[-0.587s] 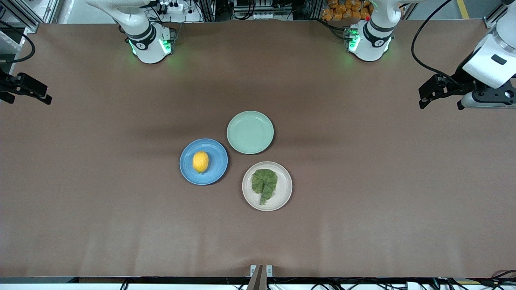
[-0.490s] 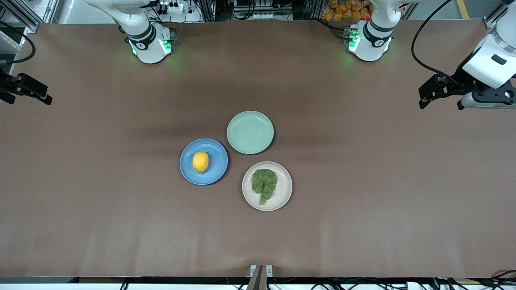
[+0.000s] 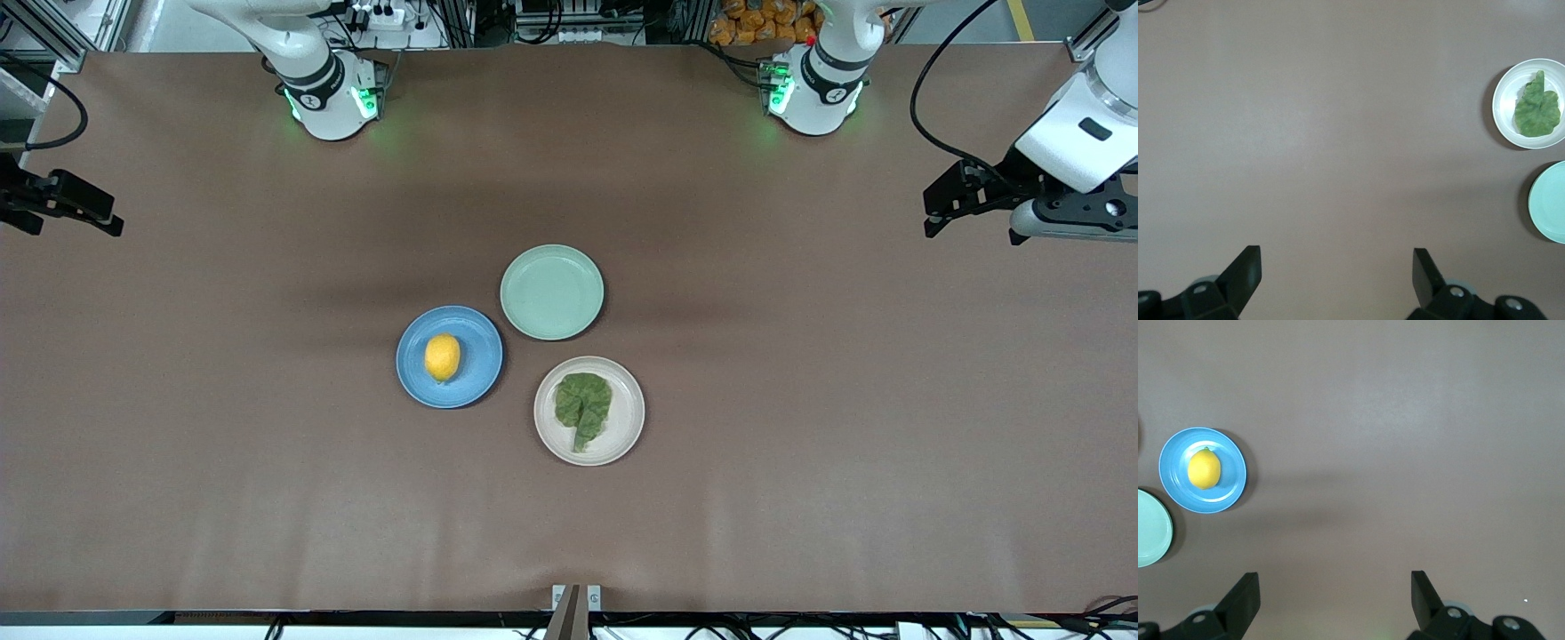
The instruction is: Pick lemon and lettuce from blue and beige plates
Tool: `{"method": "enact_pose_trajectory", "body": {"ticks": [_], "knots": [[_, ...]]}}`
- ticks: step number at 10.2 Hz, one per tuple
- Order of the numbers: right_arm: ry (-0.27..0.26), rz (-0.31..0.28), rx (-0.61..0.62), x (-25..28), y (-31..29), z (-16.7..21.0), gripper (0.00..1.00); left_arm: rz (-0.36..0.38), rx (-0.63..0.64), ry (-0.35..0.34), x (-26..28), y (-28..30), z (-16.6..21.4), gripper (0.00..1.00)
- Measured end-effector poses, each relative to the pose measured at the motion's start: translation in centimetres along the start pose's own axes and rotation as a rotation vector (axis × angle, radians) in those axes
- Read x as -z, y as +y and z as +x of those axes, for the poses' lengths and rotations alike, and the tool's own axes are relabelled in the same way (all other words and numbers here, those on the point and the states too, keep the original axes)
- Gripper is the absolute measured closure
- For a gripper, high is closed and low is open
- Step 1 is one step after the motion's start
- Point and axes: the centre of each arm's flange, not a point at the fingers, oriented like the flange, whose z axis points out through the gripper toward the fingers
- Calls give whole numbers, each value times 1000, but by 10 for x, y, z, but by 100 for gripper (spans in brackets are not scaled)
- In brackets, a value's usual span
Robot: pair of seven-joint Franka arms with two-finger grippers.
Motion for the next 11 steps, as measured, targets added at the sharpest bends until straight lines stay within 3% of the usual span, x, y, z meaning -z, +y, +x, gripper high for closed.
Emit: {"method": "enact_pose_trajectory", "body": {"ticks": [7, 11], "knots": [[-39, 13, -21, -46, -79, 26, 0, -27, 26, -109, -80, 57, 44, 0], [-99, 27, -19, -121, -145, 54, 0, -58, 147, -78, -150, 140, 74, 0]]}}
